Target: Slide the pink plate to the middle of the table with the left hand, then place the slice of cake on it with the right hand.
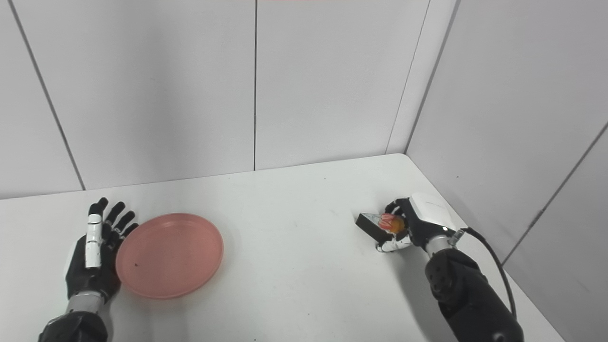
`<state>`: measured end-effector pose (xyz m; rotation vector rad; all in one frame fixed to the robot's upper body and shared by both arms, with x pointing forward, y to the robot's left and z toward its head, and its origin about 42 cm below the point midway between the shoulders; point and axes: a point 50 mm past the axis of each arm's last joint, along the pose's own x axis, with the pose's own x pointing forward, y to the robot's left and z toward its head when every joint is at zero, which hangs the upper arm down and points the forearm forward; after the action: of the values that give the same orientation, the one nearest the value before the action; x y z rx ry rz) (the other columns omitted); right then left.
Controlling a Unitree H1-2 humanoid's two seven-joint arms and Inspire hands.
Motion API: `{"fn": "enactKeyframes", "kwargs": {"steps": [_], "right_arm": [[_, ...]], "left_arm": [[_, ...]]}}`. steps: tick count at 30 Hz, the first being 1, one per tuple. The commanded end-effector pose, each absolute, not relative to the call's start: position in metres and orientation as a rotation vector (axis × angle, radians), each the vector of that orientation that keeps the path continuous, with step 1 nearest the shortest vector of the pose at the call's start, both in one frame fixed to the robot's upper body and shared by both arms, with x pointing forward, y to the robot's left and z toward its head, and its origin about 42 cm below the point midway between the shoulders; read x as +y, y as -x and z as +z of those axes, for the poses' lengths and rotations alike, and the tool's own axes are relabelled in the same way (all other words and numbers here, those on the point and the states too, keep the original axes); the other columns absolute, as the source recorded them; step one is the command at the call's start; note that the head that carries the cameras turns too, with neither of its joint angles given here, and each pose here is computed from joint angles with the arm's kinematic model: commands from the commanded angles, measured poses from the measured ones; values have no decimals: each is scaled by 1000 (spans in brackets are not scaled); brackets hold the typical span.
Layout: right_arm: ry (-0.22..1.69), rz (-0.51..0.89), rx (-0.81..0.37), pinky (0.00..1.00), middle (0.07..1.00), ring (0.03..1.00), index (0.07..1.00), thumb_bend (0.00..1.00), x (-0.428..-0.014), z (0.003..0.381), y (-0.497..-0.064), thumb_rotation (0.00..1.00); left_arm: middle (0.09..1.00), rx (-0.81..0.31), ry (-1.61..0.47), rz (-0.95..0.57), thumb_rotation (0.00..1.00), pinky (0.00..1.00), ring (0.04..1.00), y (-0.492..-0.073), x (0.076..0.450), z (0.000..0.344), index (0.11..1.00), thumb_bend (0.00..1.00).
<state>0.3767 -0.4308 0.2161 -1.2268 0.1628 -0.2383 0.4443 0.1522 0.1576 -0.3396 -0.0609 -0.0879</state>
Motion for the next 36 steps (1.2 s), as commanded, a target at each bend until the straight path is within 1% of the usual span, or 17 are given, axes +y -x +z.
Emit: {"fn": "enactKeyframes", "kwargs": {"steps": [1,2,3,8,9,12,19,21,26,30,36], "right_arm": [[1247,-280,97,412,491,474,529,598,-441,233,-378,10],[1244,-280,100,387,475,453,514,552,-442,233,-378,3],[1242,-279,104,383,478,451,505,542,-442,232,-378,1],[1231,-272,134,339,487,417,487,531,-443,232,-377,0],[1230,-271,135,329,508,406,500,522,-443,233,-377,0],[1225,-271,144,331,524,403,502,517,-443,233,-376,0],[1224,-272,132,309,511,387,532,514,-442,237,-377,0],[1225,-272,120,330,505,395,530,515,-441,239,-378,0],[1226,-279,55,334,509,394,526,515,-435,254,-379,0],[1231,-280,-40,346,498,407,518,518,-425,274,-376,0],[1197,-289,-157,321,495,392,525,516,-416,302,-377,0]], "left_arm": [[938,47,337,-73,862,865,890,-436,152,135,1000,616],[939,47,338,-73,863,866,890,-436,152,134,1000,614],[940,48,339,-73,863,866,890,-436,152,134,1000,614],[943,50,344,-71,857,865,889,-436,152,135,1000,613],[940,52,345,-71,856,865,888,-436,152,135,1000,615],[938,55,343,-69,858,864,884,-436,152,134,1000,615],[938,62,350,-71,858,860,884,-437,150,134,1000,603],[932,65,351,-66,853,856,879,-437,149,133,1000,600],[930,65,353,-66,843,841,871,-438,148,131,1000,603],[932,60,353,-67,839,841,871,-438,145,132,1000,599],[934,58,349,-70,845,831,863,-438,141,131,1000,595]]}}
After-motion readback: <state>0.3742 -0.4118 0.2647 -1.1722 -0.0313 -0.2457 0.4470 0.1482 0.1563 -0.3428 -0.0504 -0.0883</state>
